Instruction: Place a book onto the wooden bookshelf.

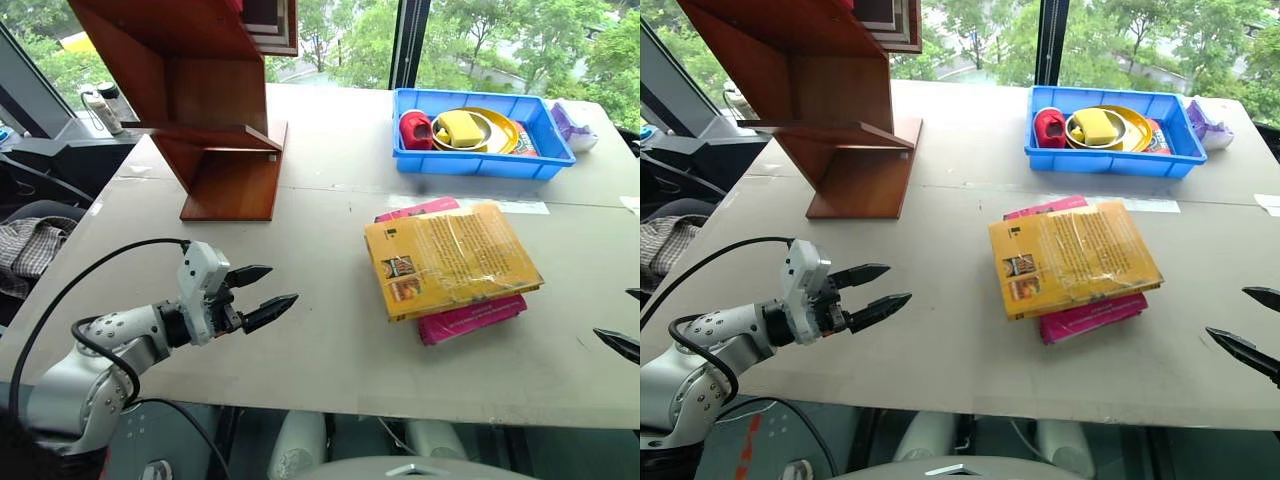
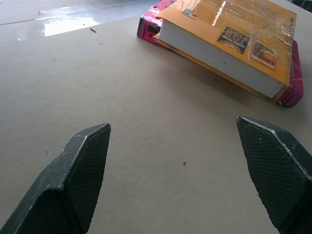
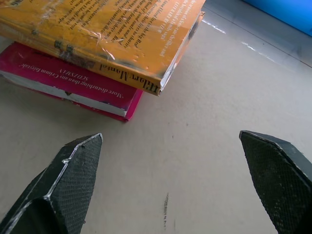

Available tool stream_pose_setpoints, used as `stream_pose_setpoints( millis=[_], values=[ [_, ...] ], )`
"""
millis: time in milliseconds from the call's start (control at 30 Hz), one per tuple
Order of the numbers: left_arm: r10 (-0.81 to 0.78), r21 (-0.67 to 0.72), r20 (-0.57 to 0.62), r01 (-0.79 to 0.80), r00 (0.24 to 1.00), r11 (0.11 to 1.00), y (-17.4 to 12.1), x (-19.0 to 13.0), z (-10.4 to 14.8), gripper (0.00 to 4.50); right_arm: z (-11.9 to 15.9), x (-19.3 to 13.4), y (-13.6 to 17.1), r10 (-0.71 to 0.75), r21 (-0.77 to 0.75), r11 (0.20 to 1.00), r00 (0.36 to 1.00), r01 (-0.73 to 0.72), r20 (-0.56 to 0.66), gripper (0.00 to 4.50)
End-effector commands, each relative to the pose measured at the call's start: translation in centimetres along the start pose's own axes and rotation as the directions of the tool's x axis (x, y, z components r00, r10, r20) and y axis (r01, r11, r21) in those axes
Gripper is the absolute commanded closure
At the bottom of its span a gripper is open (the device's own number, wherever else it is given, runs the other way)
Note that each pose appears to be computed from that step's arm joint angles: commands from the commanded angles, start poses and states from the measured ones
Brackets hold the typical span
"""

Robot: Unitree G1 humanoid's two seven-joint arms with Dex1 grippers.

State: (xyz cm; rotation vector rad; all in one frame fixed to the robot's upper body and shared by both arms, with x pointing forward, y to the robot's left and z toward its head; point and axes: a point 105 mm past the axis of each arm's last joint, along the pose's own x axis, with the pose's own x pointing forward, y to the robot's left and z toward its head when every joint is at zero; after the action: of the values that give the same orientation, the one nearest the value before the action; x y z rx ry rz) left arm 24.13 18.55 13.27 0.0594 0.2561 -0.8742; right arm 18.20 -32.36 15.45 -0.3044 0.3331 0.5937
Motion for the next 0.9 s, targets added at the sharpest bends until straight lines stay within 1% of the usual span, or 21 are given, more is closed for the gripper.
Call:
stream_pose_setpoints(
  millis=[33,100,133,167,233,300,367,400,433,467,533,567,600,667,700,733,833,900],
  values=[
    [-0.016,0.063,0.054,0.013,0.998,0.998,0.2,0.1,1.5,0.27,2.2,0.1,-1.4,-0.09,-0.091,0.991,0.995,0.095,0.05,0.0],
    [-0.047,0.085,0.09,0.039,0.995,0.996,0.3,0.5,2.2,0.27,4.6,0.5,-2.6,-0.183,-0.114,0.974,0.976,0.196,0.116,0.0],
    [-0.07,0.098,0.106,0.06,0.992,0.993,0.2,0.6,2.6,0.27,5.7,0.7,-2.7,-0.188,-0.112,0.973,0.974,0.203,0.128,0.0],
    [-0.091,0.11,0.118,0.078,0.989,0.991,0.0,0.7,3.0,0.27,6.4,0.9,-2.6,-0.187,-0.128,0.971,0.977,0.199,0.101,0.0],
    [-0.14,0.131,0.136,0.122,0.981,0.984,-0.6,0.7,3.7,0.27,8.0,1.1,-3.5,-0.306,-0.204,0.927,0.949,0.314,0.071,0.0],
    [-0.194,0.178,0.134,0.169,0.972,0.969,-1.3,0.7,4.1,0.27,9.0,2.3,-3.6,-0.281,-0.165,0.944,0.958,0.285,0.048,0.0],
    [-0.232,0.238,0.126,0.198,0.964,0.951,-1.9,0.6,4.5,0.27,9.2,3.7,-3.6,-0.234,-0.128,0.965,0.972,0.231,-0.015,0.0],
    [-0.248,0.256,0.127,0.21,0.96,0.944,-2.1,0.6,4.6,0.27,9.2,4.3,-3.9,-0.245,-0.123,0.963,0.969,0.239,-0.038,0.0],
    [-0.277,0.269,0.124,0.236,0.953,0.934,-2.6,0.5,4.8,0.26,9.2,5.2,-4.2,-0.248,-0.091,0.966,0.966,0.241,-0.068,0.56],
    [-0.307,0.286,0.116,0.264,0.945,0.921,-3.2,0.5,4.8,0.26,9.1,6.0,-4.4,-0.248,-0.082,0.967,0.963,0.24,-0.105,0.9],
    [-0.345,0.315,0.102,0.299,0.933,0.901,-4.0,0.3,4.8,0.26,9.2,7.7,-4.8,-0.251,-0.089,0.967,0.956,0.239,-0.15,1.85],
    [-0.353,0.317,0.1,0.307,0.93,0.898,-4.2,0.3,4.8,0.26,9.3,8.3,-4.9,-0.25,-0.095,0.967,0.955,0.237,-0.161,2.22],
    [-0.356,0.315,0.1,0.31,0.929,0.897,-4.3,0.3,4.8,0.26,9.3,9.0,-4.9,-0.246,-0.102,0.968,0.953,0.231,-0.176,2.68],
    [-0.365,0.318,0.089,0.321,0.927,0.892,-4.6,0.2,4.8,0.26,8.8,10.5,-5.2,-0.257,-0.17,0.96,0.939,0.221,-0.227,3.73],
    [-0.371,0.323,0.082,0.327,0.925,0.888,-4.8,0.2,4.7,0.26,8.6,11.1,-5.3,-0.259,-0.188,0.958,0.934,0.217,-0.244,4.34],
    [-0.373,0.325,0.08,0.329,0.924,0.887,-5.0,0.3,4.7,0.26,8.3,11.7,-5.3,-0.253,-0.204,0.958,0.931,0.203,-0.263,4.43],
    [-0.373,0.32,0.081,0.33,0.924,0.888,-5.6,0.4,4.6,0.26,7.2,12.5,-5.2,-0.238,-0.244,0.956,0.915,0.163,-0.324,4.43],
    [-0.371,0.311,0.081,0.33,0.925,0.891,-6.0,0.5,4.4,0.26,6.6,12.7,-4.5,-0.198,-0.232,0.965,0.915,0.12,-0.352,4.43]
  ],
)
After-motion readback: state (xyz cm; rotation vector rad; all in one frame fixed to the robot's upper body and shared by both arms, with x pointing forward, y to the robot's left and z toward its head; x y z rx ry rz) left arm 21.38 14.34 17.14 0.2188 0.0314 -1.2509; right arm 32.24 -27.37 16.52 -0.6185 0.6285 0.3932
